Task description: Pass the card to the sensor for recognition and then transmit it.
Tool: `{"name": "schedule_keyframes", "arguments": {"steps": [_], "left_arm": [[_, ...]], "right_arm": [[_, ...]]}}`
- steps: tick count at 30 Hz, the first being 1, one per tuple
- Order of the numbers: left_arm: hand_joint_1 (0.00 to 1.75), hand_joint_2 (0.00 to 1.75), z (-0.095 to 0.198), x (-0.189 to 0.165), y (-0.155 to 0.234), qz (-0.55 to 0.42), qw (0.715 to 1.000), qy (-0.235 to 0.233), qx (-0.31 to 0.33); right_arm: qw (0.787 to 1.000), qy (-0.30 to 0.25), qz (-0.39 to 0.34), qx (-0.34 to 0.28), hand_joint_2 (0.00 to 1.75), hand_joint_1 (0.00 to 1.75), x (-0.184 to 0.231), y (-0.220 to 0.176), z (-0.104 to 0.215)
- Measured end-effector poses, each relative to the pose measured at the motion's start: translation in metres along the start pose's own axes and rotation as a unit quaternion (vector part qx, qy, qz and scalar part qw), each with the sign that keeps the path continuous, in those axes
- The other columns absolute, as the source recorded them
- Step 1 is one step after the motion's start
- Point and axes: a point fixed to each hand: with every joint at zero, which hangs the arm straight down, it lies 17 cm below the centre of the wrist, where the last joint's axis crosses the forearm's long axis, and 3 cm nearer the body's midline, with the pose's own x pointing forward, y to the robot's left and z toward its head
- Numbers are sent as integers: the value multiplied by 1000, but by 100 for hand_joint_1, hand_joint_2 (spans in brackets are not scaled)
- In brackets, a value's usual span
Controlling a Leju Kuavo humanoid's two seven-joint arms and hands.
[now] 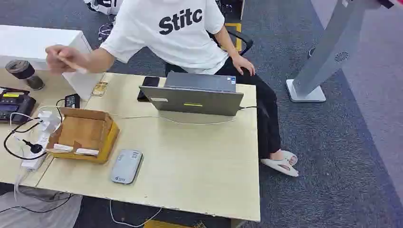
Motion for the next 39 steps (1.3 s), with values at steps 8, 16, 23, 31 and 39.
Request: {"name": "schedule_keyframes", "arguments": {"steps": [8, 16, 23, 31, 39], "left_arm": [[0, 175, -3, 0, -16, -4, 1000, -2, -30], [0, 175, 62, 37, -346, -248, 877, -198, -360], [0, 175, 35, 84, -299, 43, 961, -134, -237], [0, 175, 24, 108, -248, 162, 964, -135, -164], [0, 175, 25, 124, -234, 158, 961, -167, -151]], "right_arm": [[1000, 5, 16, 12, 175, 0, -3, 4, 1], [995, -8, 84, 54, 175, 0, 18, 1, -8], [996, 0, 86, 38, 175, 0, 7, -11, -11], [996, -1, 84, 7, 175, 0, 6, -22, -13], [996, 0, 84, 7, 175, 0, 5, -22, -12]]}}
